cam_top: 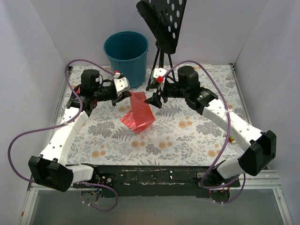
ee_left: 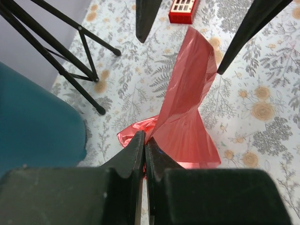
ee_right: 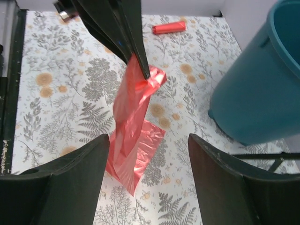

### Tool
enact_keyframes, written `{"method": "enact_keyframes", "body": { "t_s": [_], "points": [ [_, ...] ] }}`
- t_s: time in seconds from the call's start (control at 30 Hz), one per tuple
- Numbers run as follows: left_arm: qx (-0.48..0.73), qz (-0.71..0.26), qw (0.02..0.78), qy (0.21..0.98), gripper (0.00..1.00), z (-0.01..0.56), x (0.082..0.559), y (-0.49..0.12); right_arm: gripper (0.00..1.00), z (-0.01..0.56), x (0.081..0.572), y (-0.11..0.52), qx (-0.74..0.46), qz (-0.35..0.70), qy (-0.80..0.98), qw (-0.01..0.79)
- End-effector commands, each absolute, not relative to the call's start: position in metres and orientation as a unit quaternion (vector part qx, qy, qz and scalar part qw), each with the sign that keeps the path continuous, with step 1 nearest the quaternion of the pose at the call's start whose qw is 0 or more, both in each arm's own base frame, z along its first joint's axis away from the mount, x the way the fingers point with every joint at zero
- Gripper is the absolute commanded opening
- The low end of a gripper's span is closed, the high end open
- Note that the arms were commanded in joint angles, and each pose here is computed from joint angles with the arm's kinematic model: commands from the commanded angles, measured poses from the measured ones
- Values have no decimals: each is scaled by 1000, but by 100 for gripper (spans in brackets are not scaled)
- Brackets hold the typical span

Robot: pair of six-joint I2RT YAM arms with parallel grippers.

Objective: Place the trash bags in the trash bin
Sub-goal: Unfold the trash bag at the center of the board.

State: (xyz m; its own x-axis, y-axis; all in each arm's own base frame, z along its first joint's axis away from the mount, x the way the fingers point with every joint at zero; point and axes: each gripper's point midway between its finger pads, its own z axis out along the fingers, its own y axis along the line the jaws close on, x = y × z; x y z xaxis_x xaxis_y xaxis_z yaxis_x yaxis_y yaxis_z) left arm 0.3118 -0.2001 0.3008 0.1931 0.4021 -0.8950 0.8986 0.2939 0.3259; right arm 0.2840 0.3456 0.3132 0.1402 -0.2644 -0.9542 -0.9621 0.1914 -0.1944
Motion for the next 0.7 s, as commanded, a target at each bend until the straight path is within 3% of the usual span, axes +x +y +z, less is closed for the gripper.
{"method": "enact_keyframes", "body": {
  "t_s": [0.0, 0.23, 0.47, 0.6, 0.67],
  "points": [
    [559, -249, 503, 610, 0, 293, 297, -201, 77, 352, 271, 365, -552, 370, 509, 547],
    [560, -250, 487, 622, 0, 289, 299, -202, 69, 362, 271, 390, -555, 405, 498, 529],
    [559, -236, 496, 622, 0, 286, 301, -199, 62, 335, 268, 394, -557, 411, 526, 494],
    [557, -232, 501, 621, 0, 287, 301, -198, 44, 329, 266, 393, -557, 412, 531, 488],
    [555, -235, 498, 623, 0, 286, 302, -198, 28, 328, 265, 393, -556, 414, 530, 489]
  ]
}}
